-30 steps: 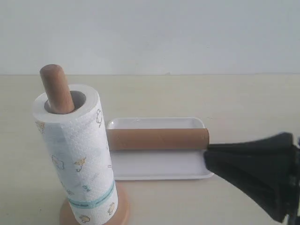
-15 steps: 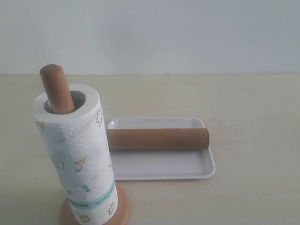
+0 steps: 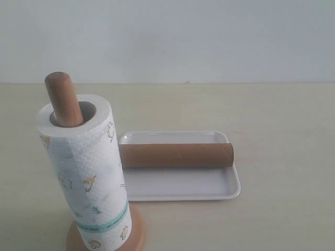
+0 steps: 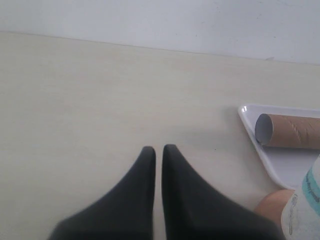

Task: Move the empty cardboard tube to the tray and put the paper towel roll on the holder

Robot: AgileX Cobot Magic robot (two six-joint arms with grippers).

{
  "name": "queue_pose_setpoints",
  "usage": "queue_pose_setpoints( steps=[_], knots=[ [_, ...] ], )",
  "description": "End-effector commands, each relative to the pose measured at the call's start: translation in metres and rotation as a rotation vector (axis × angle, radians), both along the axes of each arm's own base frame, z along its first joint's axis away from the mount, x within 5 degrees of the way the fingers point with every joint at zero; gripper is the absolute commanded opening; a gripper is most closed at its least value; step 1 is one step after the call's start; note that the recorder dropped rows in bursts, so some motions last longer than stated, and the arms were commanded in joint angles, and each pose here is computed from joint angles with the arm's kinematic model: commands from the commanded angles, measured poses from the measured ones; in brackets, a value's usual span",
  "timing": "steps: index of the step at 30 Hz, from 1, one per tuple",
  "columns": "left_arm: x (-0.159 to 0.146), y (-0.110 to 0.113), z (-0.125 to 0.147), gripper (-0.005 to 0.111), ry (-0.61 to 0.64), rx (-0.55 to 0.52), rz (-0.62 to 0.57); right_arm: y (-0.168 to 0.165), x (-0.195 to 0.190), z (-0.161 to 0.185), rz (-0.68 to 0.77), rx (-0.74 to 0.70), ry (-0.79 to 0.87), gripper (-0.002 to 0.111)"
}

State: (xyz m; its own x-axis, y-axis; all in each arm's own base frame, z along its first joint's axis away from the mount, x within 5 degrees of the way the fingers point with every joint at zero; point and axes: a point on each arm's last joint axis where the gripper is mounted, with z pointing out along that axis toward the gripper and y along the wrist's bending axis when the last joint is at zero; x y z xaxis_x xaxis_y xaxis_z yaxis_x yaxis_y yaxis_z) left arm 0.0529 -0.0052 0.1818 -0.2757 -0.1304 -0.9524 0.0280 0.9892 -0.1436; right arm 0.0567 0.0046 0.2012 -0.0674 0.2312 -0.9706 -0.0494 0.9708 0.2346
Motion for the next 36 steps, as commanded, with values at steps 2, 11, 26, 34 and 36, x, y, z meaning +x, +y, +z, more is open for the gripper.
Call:
queue_pose_setpoints(
  steps=[2, 11, 26, 34, 36],
  knots=[
    [0.0, 0.0, -0.001, 0.004, 0.001, -0.001, 0.006, -0.001, -0.001, -0.009, -0.026, -0.026, 0.086, 0.001],
    [0.0, 0.0, -0.001, 0.004, 0.001, -0.001, 0.006, 0.002, -0.004, -0.021, 0.031, -0.148, 0.218, 0.001],
    [0.0, 0.0, -0.001, 0.004, 0.001, -0.001, 0.006, 0.002, -0.004, -0.021, 0.028, -0.137, 0.215, 0.001],
    [0.0, 0.0, -0.001, 0.004, 0.001, -0.001, 0.006, 0.002, -0.004, -0.021, 0.028, -0.137, 0.215, 0.001],
    [0.0, 0.0, -0.001, 0.004, 0.001, -0.001, 0.006, 0.002, -0.004, -0.021, 0.028, -0.137, 0.215, 0.001]
  ],
)
